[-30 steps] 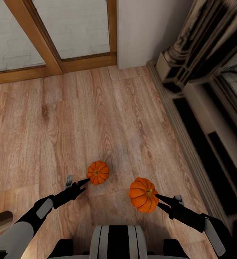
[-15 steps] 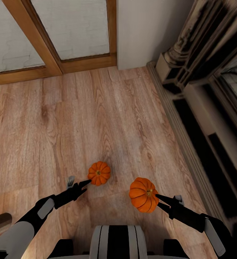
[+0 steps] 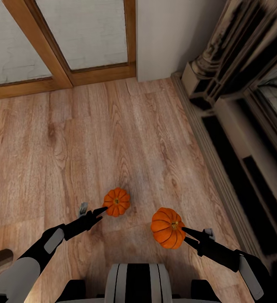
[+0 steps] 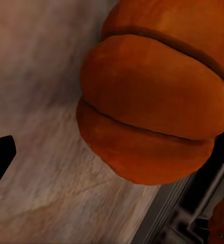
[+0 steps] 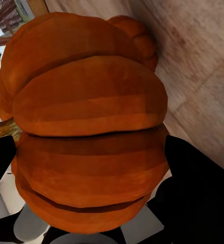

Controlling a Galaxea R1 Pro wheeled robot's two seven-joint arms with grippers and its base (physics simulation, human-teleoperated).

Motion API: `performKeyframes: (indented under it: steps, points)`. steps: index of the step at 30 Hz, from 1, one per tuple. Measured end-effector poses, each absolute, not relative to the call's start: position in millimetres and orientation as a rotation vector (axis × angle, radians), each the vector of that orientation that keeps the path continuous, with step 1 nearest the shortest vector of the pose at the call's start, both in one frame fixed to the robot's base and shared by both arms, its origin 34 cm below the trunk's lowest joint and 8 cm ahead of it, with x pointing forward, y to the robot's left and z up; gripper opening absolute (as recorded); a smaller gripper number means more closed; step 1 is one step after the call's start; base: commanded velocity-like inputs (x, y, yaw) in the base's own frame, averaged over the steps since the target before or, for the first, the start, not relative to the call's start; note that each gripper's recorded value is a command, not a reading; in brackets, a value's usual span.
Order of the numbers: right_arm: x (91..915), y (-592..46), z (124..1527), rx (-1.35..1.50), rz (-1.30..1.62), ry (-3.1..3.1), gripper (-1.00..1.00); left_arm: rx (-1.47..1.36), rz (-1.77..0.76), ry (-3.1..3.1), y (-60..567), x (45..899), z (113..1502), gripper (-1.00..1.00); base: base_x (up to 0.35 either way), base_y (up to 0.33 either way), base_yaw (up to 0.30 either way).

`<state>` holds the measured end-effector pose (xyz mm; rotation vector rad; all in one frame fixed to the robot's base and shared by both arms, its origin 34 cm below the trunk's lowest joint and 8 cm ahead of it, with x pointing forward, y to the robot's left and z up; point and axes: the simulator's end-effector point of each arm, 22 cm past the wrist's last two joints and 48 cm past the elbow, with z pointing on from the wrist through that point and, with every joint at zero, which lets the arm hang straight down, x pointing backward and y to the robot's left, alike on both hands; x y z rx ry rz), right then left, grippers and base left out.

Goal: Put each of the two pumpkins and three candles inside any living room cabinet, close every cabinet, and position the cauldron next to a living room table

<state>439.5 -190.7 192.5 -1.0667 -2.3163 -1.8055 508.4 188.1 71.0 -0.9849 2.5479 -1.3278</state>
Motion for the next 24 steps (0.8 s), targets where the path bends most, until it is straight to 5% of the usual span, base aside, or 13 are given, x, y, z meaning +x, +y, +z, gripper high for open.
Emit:
performKeyframes:
  steps: [24]
  points:
    - [439.7, -190.9, 192.8, -1.067, -1.807, -2.316, -1.0, -0.951, -1.339, 2.572, 181.3, 504.1, 71.0, 1.0, 0.051, 0.0, 0.0]
